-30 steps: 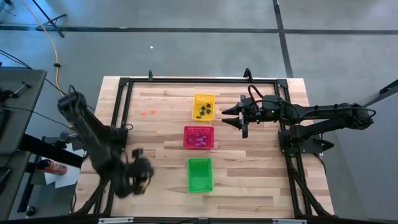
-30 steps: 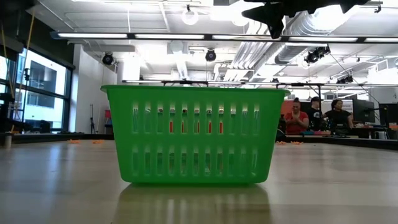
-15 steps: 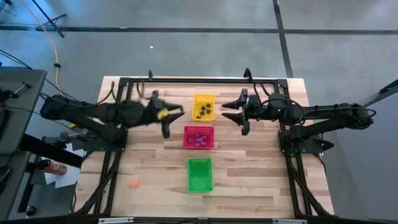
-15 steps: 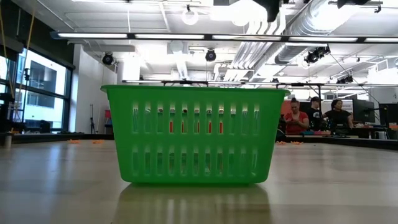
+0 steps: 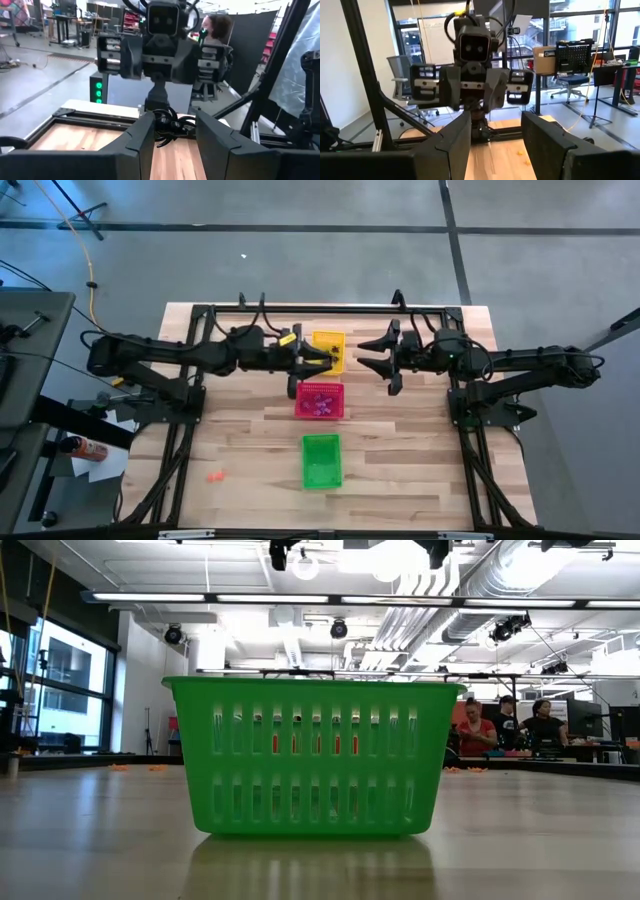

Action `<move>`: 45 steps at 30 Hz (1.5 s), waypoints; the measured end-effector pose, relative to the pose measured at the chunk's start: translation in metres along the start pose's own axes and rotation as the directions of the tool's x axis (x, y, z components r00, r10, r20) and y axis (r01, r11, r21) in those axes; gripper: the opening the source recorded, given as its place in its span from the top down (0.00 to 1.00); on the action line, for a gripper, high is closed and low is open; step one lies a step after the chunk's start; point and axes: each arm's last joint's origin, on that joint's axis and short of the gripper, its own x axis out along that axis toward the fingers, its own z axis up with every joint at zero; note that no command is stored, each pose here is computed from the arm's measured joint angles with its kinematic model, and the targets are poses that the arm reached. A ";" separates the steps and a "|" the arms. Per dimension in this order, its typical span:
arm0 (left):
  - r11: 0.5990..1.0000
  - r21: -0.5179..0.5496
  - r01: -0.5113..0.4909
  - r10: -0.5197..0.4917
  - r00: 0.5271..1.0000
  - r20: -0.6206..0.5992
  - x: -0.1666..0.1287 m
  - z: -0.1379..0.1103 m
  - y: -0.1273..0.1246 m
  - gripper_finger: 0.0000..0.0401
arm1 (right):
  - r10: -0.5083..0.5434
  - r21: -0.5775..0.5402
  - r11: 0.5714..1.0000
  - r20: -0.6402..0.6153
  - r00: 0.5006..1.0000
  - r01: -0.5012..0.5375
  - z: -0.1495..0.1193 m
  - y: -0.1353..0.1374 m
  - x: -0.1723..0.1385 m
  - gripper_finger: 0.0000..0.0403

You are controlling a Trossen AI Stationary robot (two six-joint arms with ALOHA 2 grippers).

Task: Sort Halloween decoration
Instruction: Put the black spider toy into the yellow bin

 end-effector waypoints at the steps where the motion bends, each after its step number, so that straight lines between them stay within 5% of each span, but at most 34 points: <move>1: 1.000 0.000 0.000 0.000 1.000 0.005 0.000 0.000 0.000 0.72 | 0.000 -0.002 1.000 -0.005 1.000 0.000 0.000 0.000 0.000 0.58; 9: 1.000 -0.007 -0.016 0.016 0.999 0.027 0.000 0.003 0.001 0.72 | 0.002 -0.002 1.000 -0.006 1.000 -0.002 0.000 0.000 0.000 0.58; 13: 0.982 0.000 -0.187 0.187 0.982 0.006 -0.001 0.004 0.009 0.72 | 0.003 -0.003 1.000 -0.004 1.000 -0.003 0.000 0.000 0.000 0.58; 22: 0.861 -0.006 -0.508 0.482 0.822 -0.304 0.011 0.025 0.095 0.72 | 0.000 -0.004 1.000 0.032 0.999 0.000 0.004 -0.001 0.000 0.58; 30: 0.812 0.038 -0.582 0.507 0.672 -0.539 0.049 -0.050 0.147 0.72 | -0.009 0.002 1.000 0.025 1.000 0.009 0.003 -0.003 0.000 0.58; 36: 0.810 0.011 -0.586 0.449 0.609 -0.654 0.071 -0.106 0.151 0.72 | -0.010 0.003 1.000 0.010 1.000 0.010 0.001 -0.003 0.000 0.58; 45: 0.817 0.049 -0.574 0.414 0.526 -0.742 0.077 -0.141 0.150 0.72 | -0.015 0.004 1.000 -0.048 0.999 0.015 -0.004 -0.003 0.000 0.58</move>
